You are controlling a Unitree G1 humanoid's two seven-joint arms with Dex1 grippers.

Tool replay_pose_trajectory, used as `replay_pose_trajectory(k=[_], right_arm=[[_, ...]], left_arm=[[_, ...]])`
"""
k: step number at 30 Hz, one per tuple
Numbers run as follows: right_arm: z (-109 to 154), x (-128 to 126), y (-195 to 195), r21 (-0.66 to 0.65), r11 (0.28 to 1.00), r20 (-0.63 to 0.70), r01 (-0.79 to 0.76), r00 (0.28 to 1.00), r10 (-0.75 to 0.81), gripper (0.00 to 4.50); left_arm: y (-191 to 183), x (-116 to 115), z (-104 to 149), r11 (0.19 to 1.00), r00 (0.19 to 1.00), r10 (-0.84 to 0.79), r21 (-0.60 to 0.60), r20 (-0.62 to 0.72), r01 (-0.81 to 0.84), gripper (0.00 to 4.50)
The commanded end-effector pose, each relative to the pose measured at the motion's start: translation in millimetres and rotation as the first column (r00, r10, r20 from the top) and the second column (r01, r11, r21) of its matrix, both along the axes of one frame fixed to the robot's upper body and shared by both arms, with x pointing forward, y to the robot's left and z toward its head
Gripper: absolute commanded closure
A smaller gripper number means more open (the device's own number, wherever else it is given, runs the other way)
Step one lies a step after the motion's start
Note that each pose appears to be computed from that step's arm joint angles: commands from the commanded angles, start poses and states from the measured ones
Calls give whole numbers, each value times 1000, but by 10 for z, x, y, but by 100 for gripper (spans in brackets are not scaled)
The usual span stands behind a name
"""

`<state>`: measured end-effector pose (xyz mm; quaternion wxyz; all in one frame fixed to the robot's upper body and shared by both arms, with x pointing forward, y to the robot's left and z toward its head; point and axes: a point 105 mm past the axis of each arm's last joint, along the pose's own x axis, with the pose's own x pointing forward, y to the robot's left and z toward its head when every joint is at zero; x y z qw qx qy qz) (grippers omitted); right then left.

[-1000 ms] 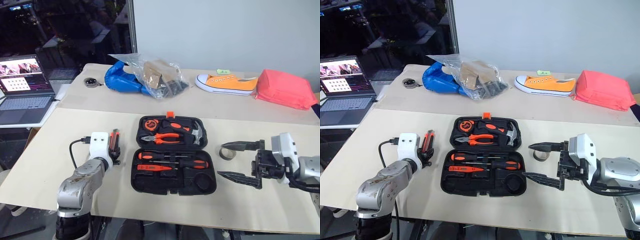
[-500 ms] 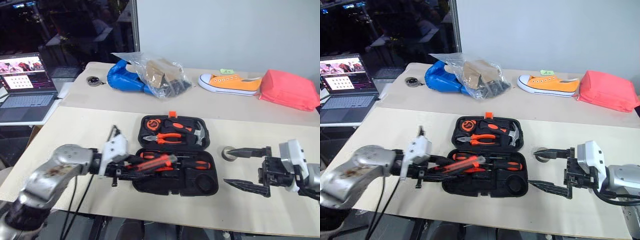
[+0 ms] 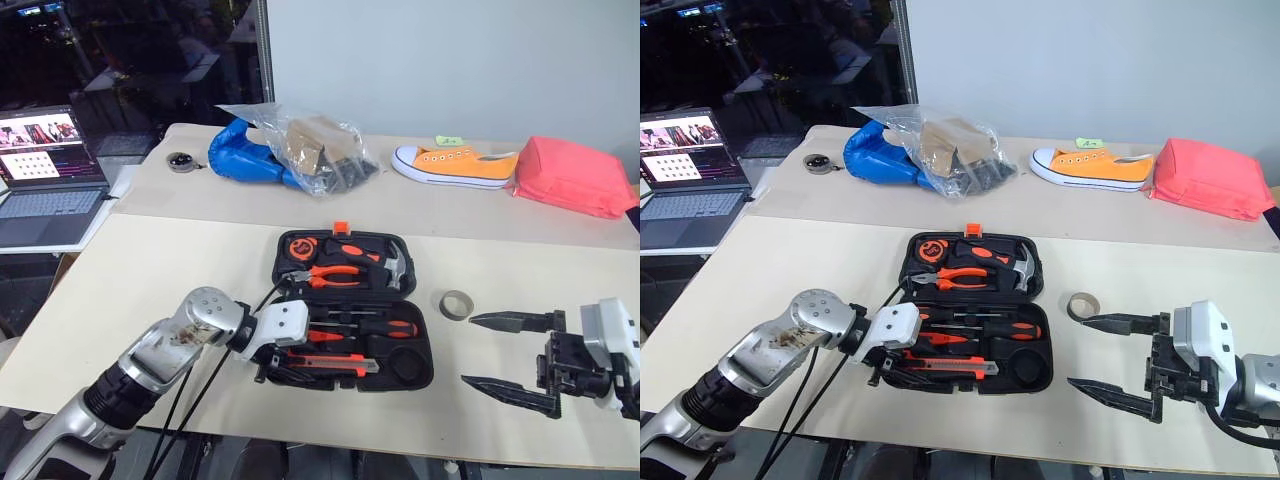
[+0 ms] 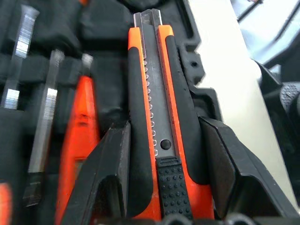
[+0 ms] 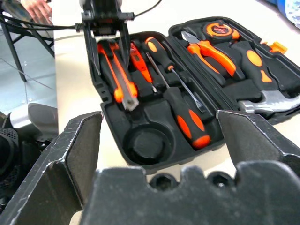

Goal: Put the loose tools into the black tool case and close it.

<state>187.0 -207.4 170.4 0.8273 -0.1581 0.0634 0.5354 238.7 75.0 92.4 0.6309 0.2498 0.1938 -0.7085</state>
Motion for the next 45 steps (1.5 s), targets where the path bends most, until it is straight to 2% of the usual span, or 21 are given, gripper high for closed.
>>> replay_pose_trajectory(k=[1,4,6,7,10,11,13,15,16,17,19,26,27,32,35,41,45], right_arm=[[119,-28,-7,-12,1000,38,3,999,-3,0],[118,-40,0,-14,1000,28,0,1000,1,0],[119,-42,7,-14,1000,24,-4,1000,4,0],[121,-41,7,-14,1000,23,-5,1000,5,0],[120,-25,3,-14,1000,19,-10,1000,10,0],[120,-20,3,-14,1000,18,-11,1000,11,0],[117,-3,5,-13,1000,19,-13,1000,13,0],[113,14,9,-11,1000,20,-16,1000,16,0],[109,23,11,-10,1000,21,-17,1000,17,0],[104,32,14,-9,1000,21,-19,1000,19,0],[99,48,23,-6,1000,23,-22,999,22,0],[148,51,8,-17,1000,34,-17,999,18,0],[155,45,0,-21,1000,34,-15,999,16,0],[180,7,-20,-36,999,30,-8,1000,9,0],[193,-7,-23,-45,999,26,-4,1000,5,0],[169,1,-12,-52,999,5,3,1000,-2,0],[133,53,-10,-54,999,0,4,1000,-4,0]], left_arm=[[-8,7,-28,999,999,-12,30,31,11,280],[3,20,-70,999,1000,4,41,31,-6,280],[11,20,-70,999,1000,9,39,28,-10,179],[21,17,-65,999,1000,9,39,28,-10,161],[38,43,24,999,998,37,6,54,-37,50],[17,36,135,998,997,49,-51,54,-46,19],[-9,10,417,977,996,80,-199,34,-72,19],[23,21,584,948,992,123,-297,24,-110,19],[44,20,620,937,991,134,-330,21,-120,74],[45,-2,666,918,991,129,-381,25,-110,95],[56,-5,641,890,988,151,-439,25,-125,168],[53,-88,36,920,985,174,-355,-14,-168,429],[68,-93,-78,930,984,179,-323,-20,-176,443],[120,-195,-541,969,986,150,-186,-69,-160,443],[134,-231,-699,981,986,140,-121,-89,-151,443],[114,-156,-666,978,979,164,-112,-119,-177,443],[86,-117,-611,980,984,155,-112,-88,-165,443]])
